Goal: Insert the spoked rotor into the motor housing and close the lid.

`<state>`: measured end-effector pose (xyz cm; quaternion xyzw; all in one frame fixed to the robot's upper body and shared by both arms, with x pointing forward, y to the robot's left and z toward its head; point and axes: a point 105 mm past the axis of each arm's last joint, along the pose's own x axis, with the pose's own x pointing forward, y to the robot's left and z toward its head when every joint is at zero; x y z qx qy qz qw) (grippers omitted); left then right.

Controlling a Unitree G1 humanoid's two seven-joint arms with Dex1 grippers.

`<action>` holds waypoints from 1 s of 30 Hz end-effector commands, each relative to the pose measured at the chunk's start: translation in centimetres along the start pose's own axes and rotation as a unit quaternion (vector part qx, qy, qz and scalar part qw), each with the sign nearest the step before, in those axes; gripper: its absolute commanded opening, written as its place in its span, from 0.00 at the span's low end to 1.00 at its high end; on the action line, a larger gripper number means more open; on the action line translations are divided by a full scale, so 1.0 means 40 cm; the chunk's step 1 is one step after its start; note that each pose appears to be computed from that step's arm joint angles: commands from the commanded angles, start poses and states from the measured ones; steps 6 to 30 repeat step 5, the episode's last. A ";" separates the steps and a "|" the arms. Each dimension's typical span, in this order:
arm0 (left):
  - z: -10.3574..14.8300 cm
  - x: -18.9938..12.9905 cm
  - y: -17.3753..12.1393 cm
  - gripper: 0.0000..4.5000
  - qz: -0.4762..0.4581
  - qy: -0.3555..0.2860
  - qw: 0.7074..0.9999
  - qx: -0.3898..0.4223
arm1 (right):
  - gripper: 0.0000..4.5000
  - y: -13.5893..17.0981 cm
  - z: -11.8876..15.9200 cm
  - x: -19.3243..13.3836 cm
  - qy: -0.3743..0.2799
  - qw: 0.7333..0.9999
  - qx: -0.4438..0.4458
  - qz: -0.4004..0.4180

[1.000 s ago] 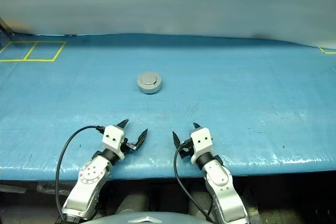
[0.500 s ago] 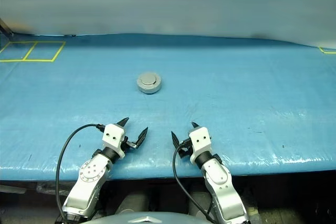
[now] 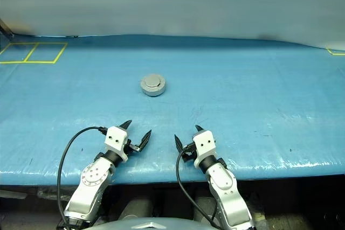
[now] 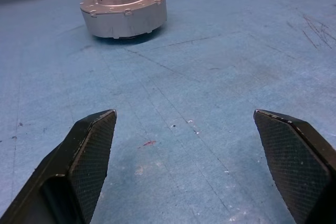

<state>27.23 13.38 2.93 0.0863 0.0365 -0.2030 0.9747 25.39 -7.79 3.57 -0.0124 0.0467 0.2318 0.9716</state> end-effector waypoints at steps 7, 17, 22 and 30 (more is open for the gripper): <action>0.013 0.005 0.004 1.00 0.007 -0.016 1.000 0.007 | 1.00 -0.002 0.032 0.002 -0.026 1.000 -0.008 0.002; 0.013 0.005 0.004 1.00 0.007 -0.016 1.000 0.007 | 1.00 -0.002 0.032 0.002 -0.026 1.000 -0.008 0.002; 0.013 0.005 0.004 1.00 0.007 -0.016 1.000 0.007 | 1.00 -0.002 0.032 0.002 -0.026 1.000 -0.008 0.002; 0.013 0.005 0.004 1.00 0.007 -0.016 1.000 0.007 | 1.00 -0.002 0.032 0.002 -0.026 1.000 -0.008 0.002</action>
